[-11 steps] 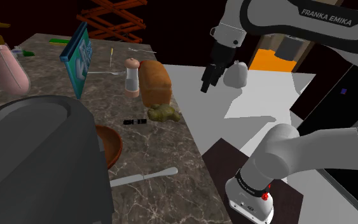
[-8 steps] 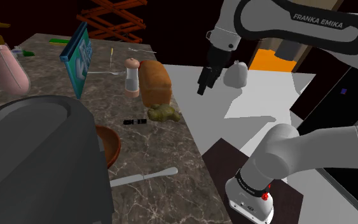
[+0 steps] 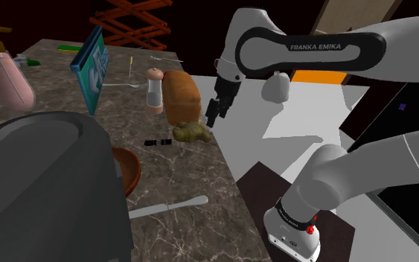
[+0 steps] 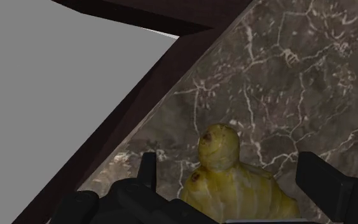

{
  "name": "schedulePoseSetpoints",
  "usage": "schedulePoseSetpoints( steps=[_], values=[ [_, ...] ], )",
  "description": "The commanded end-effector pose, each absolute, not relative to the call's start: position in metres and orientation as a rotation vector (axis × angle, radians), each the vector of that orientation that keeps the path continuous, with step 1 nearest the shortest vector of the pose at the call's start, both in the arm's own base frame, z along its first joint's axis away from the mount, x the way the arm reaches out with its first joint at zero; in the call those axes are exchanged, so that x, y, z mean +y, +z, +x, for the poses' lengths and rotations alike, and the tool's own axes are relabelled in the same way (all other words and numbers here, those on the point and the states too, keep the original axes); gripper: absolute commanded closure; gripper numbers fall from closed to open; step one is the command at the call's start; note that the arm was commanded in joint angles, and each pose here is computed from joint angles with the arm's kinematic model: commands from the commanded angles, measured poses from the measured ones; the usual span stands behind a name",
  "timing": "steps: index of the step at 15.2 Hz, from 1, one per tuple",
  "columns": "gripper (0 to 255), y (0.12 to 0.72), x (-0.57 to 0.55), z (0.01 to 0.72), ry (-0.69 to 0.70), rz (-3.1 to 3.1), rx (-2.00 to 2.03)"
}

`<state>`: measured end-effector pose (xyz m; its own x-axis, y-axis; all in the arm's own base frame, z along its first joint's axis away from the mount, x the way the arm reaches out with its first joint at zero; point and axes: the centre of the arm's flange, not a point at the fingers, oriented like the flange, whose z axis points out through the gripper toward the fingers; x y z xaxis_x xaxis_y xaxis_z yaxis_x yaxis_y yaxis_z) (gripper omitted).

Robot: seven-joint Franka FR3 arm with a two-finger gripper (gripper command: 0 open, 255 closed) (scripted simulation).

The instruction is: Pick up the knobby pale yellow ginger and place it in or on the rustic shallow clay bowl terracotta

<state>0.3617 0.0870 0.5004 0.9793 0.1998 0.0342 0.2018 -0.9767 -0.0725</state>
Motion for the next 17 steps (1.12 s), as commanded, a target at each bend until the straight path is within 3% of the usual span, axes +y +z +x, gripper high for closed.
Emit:
schedulePoseSetpoints(
  steps=[1,10,17],
  values=[
    [0,0.478,0.098,0.373,-0.041,-3.046,-0.327],
    [0,0.426,0.107,0.382,-0.04,-3.043,-0.337],
    [0,0.426,0.107,0.382,-0.04,-3.043,-0.337]
  ],
)
